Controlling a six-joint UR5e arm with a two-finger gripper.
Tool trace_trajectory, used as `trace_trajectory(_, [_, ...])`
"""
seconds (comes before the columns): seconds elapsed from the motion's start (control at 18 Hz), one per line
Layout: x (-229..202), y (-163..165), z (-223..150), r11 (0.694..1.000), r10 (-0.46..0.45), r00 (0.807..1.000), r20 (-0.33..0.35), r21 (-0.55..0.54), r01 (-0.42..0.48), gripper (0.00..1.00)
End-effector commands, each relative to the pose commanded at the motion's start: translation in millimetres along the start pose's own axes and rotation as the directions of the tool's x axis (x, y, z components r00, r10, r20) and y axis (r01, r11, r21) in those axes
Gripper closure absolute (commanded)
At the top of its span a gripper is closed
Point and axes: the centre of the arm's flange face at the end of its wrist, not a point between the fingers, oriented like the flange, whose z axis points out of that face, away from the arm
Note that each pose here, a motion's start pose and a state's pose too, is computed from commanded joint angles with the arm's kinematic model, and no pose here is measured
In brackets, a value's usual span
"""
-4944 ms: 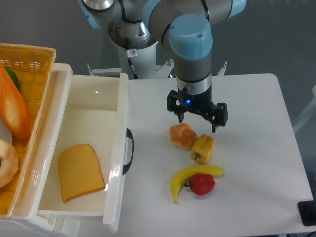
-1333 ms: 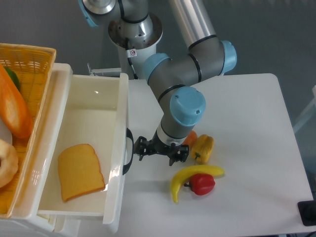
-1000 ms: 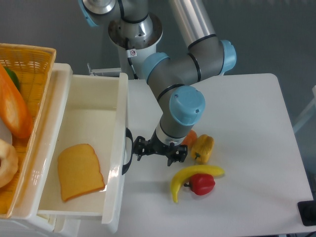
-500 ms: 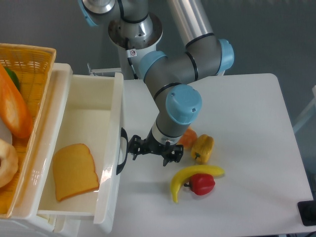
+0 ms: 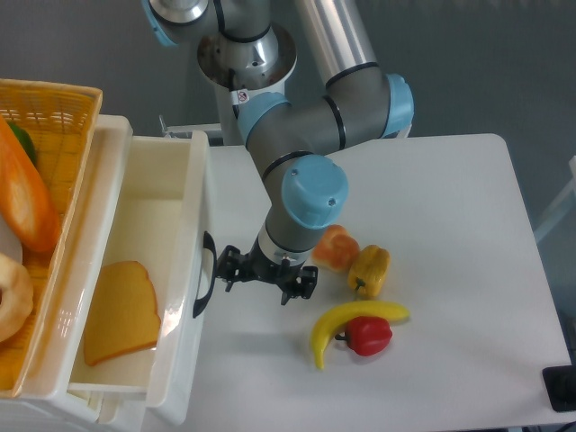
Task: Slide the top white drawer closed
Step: 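Push the drawer front with the gripper into the cabinet, then press the gripper against the drawer front to seat it fully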
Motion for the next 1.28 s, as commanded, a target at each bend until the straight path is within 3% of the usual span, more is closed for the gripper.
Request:
trace_trajectory(0.56, [41.8,-11.6,7.7,0.997,0.073,0.997,0.002,-0.005,-0.073,0.00])
trace_trajectory(1.28, [60.5,-13.6,12.7,0.995,0.098,0.995,-0.002,-0.014,-0.098,0.00])
